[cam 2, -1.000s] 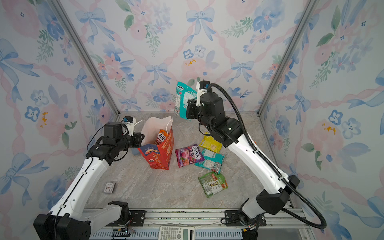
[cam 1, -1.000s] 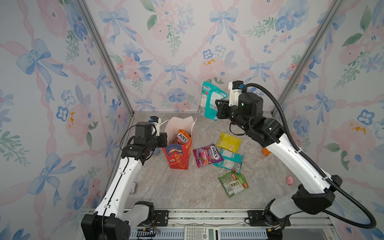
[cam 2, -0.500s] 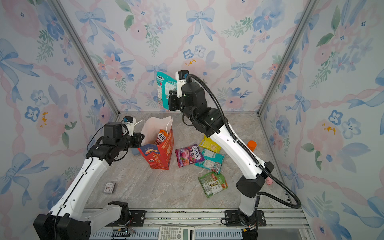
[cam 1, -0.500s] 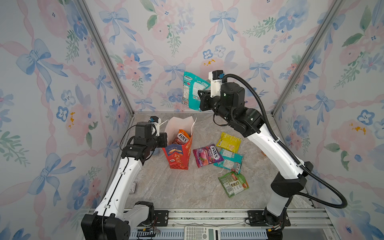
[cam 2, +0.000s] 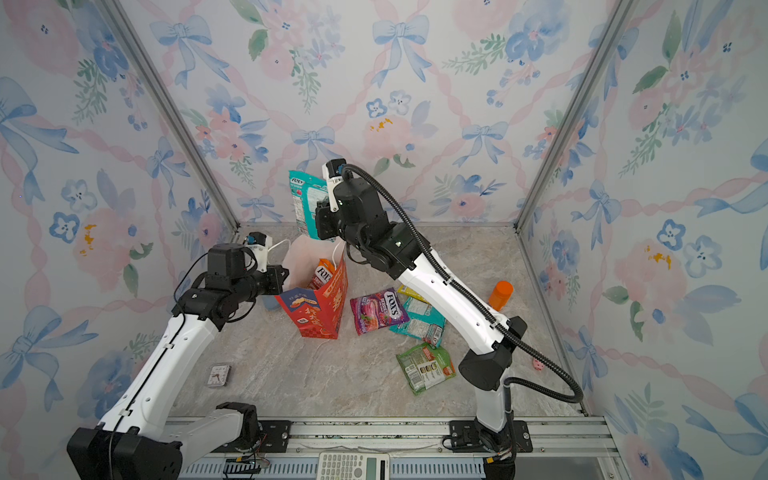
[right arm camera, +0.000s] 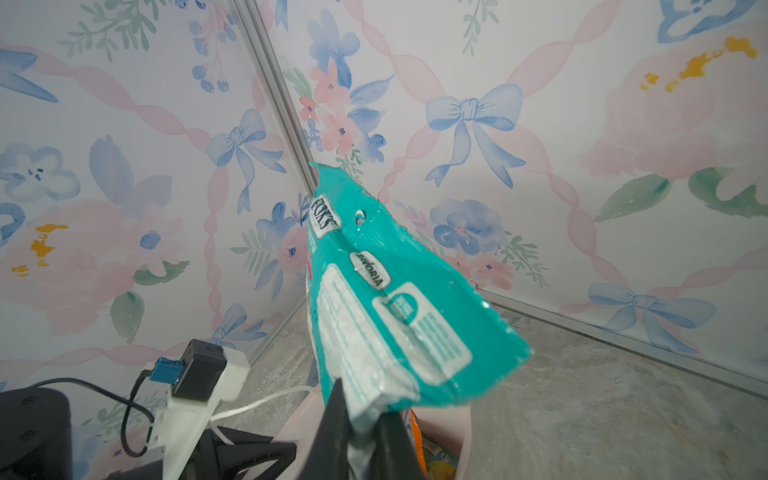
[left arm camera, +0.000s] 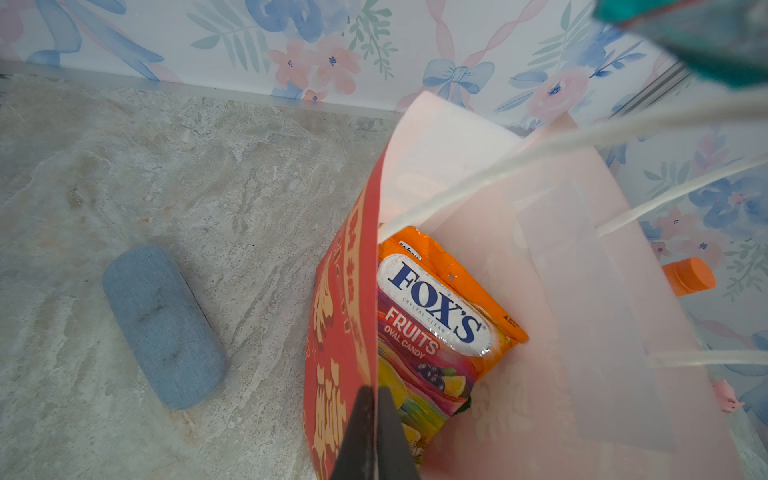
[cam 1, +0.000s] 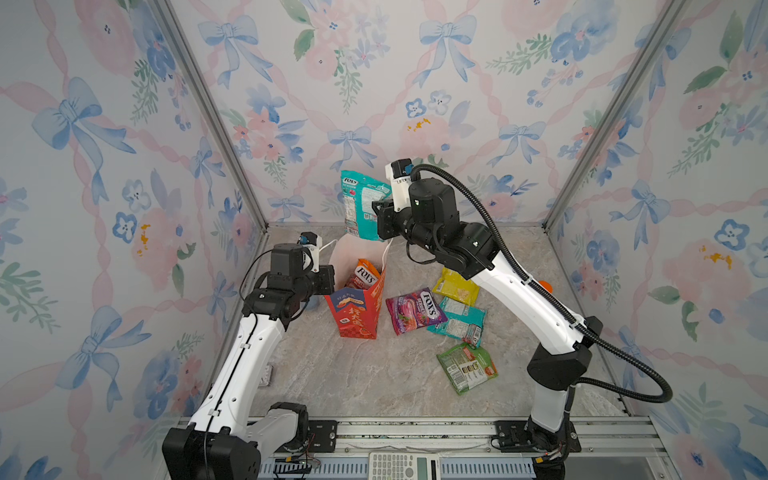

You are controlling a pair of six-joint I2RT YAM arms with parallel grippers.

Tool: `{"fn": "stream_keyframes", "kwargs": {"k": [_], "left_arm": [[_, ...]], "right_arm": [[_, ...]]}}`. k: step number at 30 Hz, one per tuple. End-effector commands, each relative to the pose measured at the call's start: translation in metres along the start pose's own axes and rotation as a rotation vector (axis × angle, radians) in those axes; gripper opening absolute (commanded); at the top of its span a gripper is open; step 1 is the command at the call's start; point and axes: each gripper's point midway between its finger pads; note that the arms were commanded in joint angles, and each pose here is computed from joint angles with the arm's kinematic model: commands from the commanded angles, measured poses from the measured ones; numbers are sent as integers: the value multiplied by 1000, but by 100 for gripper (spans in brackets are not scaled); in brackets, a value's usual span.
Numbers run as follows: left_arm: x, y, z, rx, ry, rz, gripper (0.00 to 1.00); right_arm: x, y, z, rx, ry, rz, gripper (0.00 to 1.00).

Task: Place the snacks into the paper bag
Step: 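Carry the teal FOX'S bag with the right gripper over the paper bag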

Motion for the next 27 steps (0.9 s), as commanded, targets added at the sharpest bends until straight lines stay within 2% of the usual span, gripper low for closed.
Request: {"fn": "stream_keyframes", "kwargs": {"k": [1,17,27], "left_arm": [[-6,-5,5,33,-21,-16,0],[-7,-6,7,34,-26,-17,0],[-8,-5,7,34,-28,-15,0]], "right_arm": [[-15,2,12,20,-45,6,0],[-22,1,-20,82,11,22,0],[-9,14,-33,123,40,64,0]]}}
Point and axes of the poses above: each gripper's point midway between its finger pads, its own x axis out along the fingers, its own y axis along the line the jaws close on, z = x × y, and after that the axes turned 2 degrees about -x, right-handed
